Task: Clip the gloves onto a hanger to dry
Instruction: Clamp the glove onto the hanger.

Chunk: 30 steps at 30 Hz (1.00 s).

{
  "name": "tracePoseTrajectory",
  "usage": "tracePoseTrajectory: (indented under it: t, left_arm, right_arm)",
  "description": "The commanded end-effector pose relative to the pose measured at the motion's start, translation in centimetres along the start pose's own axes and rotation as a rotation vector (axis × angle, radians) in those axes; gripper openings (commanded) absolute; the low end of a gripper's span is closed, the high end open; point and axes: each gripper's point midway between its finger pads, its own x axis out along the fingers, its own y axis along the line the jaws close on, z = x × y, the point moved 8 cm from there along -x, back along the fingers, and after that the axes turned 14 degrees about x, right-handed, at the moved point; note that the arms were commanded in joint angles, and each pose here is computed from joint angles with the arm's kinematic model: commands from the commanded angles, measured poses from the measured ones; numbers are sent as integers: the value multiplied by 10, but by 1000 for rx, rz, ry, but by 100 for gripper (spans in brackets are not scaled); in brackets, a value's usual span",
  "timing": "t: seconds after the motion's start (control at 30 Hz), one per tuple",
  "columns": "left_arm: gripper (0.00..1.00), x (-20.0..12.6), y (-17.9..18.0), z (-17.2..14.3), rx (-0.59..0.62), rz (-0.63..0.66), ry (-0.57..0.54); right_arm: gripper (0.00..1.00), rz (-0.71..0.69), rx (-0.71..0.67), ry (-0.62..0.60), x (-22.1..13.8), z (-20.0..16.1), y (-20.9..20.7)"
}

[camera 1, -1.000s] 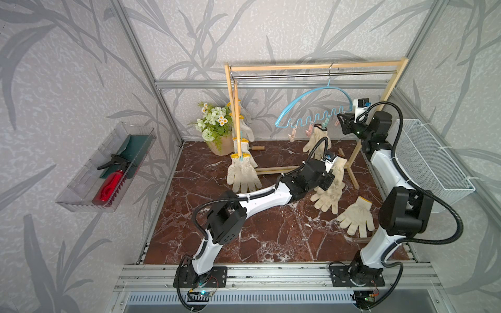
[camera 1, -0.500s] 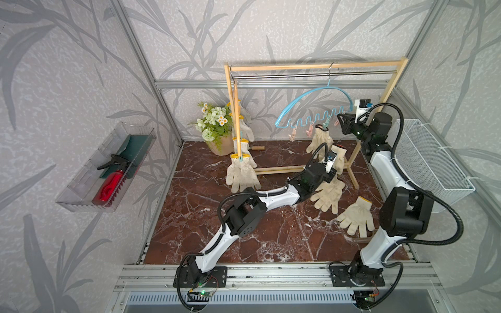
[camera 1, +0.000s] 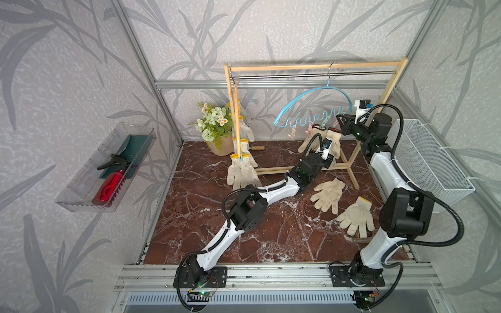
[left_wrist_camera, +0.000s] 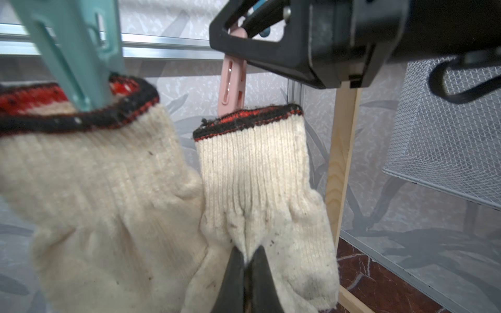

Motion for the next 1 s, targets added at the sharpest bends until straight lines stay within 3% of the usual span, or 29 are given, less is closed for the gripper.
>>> tracePoseTrajectory:
  t: [0.0, 0.43, 0.97]
  left_arm:
    - [0, 8, 7, -2, 5, 16, -7]
    - [0, 6, 9, -36, 57, -41, 72]
    - [0, 14, 22, -17, 67, -6, 38]
  right_arm:
    - [20, 34, -41, -14, -9, 14, 21]
    - [19, 43, -64, 8, -3, 13, 26]
    - [16, 57, -56, 35, 4, 4, 26]
